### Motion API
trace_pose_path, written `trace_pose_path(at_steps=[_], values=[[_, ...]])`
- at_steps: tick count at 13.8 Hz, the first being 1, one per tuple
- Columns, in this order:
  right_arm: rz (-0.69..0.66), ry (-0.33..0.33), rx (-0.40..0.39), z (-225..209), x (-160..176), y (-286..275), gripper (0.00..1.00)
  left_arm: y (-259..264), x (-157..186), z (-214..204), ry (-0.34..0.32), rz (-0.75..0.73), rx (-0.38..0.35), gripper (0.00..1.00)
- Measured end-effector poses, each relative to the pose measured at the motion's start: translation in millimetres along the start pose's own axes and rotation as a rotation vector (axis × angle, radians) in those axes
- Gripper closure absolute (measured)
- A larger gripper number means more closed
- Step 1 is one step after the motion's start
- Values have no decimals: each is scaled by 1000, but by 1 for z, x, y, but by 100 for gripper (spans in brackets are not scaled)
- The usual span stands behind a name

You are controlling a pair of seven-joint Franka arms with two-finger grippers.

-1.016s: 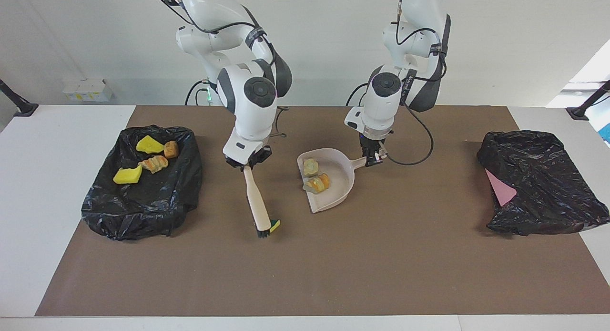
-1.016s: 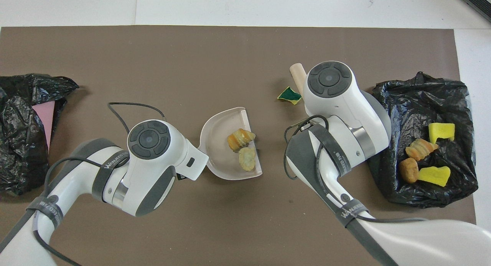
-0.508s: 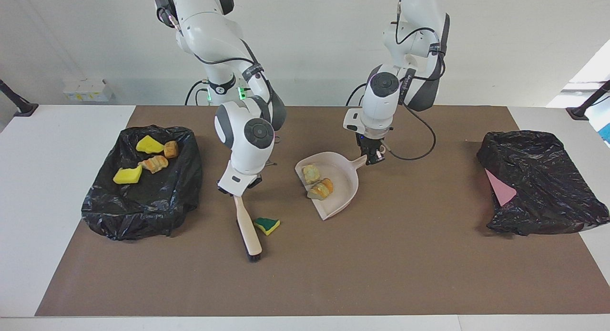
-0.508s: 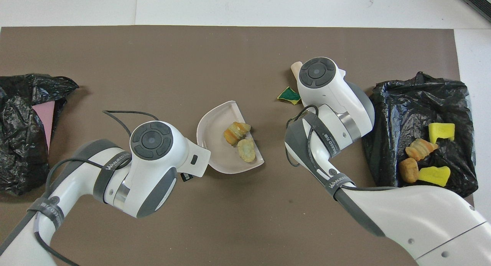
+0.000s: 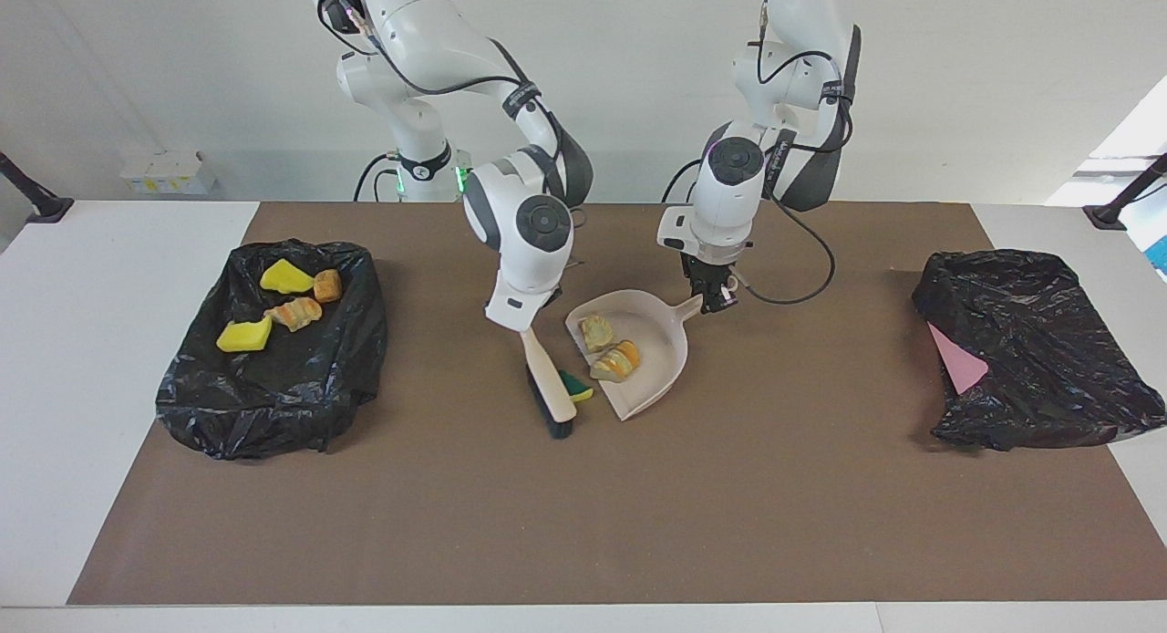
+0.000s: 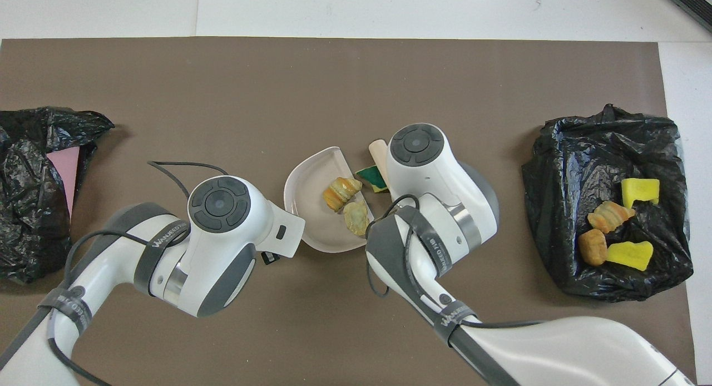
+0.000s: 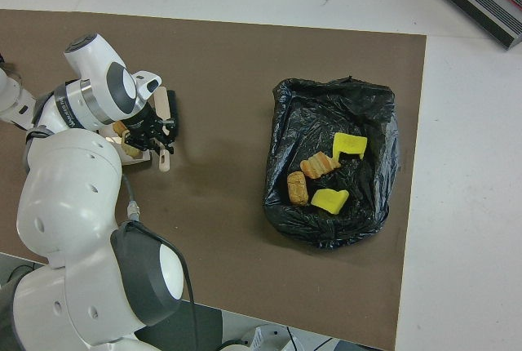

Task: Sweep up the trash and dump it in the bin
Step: 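Sweep the green sponge into the dustpan with the right gripper's brush, then carry the dustpan to the nearby trash bag with the left gripper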

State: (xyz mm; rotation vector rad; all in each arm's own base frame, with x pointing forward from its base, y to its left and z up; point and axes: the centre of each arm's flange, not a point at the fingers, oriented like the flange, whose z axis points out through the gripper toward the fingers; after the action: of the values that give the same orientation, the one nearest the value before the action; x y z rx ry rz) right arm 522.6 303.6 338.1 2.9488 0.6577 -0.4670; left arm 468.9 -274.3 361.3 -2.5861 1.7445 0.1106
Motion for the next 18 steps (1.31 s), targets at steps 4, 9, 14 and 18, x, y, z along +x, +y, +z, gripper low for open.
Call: trace_pose_path(at_steps=[4,9,14,18], values=[[25,-11,27,-2,-14,-39,74,2,2,3,22,9,18,69],[138,-10,24,-14,-20,-36,74,-2,2,5,47,72,38,69],[328,-30,7,-60,-65,-50,74,-62,-43,-5,58,147,54,69],[368,-45,56,-53,-112,-124,74,-113,-80,-50,59,178,50,69]])
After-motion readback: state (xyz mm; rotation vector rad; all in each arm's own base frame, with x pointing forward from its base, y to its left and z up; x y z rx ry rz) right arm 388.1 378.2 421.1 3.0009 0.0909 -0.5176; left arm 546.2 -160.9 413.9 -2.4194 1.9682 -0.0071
